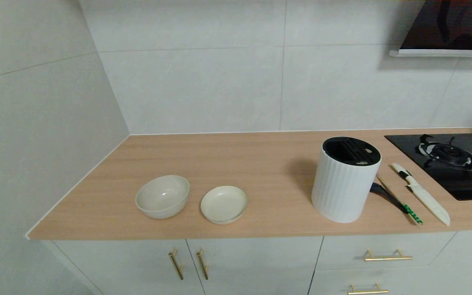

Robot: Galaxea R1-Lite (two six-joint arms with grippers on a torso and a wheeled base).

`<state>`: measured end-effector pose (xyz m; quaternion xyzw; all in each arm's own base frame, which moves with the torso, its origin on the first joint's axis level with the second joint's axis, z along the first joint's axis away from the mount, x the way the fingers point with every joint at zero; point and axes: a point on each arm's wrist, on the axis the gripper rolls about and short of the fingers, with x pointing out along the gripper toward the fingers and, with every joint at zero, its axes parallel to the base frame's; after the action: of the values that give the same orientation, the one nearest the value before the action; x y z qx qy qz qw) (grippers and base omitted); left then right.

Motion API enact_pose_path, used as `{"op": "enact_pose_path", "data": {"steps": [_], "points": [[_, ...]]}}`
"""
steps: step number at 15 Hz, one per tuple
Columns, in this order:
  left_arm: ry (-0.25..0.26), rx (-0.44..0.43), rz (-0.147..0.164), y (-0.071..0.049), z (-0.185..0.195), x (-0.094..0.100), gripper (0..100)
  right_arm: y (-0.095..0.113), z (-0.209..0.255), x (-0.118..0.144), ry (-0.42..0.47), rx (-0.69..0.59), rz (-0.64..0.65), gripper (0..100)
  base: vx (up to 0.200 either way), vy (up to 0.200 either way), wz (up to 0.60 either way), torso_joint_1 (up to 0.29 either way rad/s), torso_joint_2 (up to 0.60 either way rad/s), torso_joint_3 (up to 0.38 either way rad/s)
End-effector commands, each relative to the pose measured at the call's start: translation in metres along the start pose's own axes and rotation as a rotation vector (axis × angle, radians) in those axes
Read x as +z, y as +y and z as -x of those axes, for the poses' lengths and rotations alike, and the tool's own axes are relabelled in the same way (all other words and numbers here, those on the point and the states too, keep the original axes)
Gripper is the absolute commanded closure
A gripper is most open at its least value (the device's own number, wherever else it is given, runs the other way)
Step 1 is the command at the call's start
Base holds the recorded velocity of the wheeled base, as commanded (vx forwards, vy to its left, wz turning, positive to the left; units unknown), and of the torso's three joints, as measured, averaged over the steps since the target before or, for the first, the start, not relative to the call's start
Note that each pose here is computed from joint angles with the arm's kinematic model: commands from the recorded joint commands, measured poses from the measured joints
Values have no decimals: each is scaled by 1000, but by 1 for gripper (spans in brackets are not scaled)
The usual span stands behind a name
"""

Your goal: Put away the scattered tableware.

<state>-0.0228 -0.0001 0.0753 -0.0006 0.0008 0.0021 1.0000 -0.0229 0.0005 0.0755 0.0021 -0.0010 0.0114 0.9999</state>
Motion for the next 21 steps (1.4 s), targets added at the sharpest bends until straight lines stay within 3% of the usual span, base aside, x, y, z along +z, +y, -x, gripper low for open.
{"op": "enact_pose_path", "data": {"steps": [1,14,21], "points": [[1,0,0,0,0,0,0,0,0,0,1,0,0,0,0,200,0,2,7,2],[0,0,-1,0,0,0,0,0,0,0,2,2,1,0,0,200,0,1,4,4],[0,0,-1,0,0,0,0,0,0,0,2,0,1,0,0,0,0,0,0,0]]}}
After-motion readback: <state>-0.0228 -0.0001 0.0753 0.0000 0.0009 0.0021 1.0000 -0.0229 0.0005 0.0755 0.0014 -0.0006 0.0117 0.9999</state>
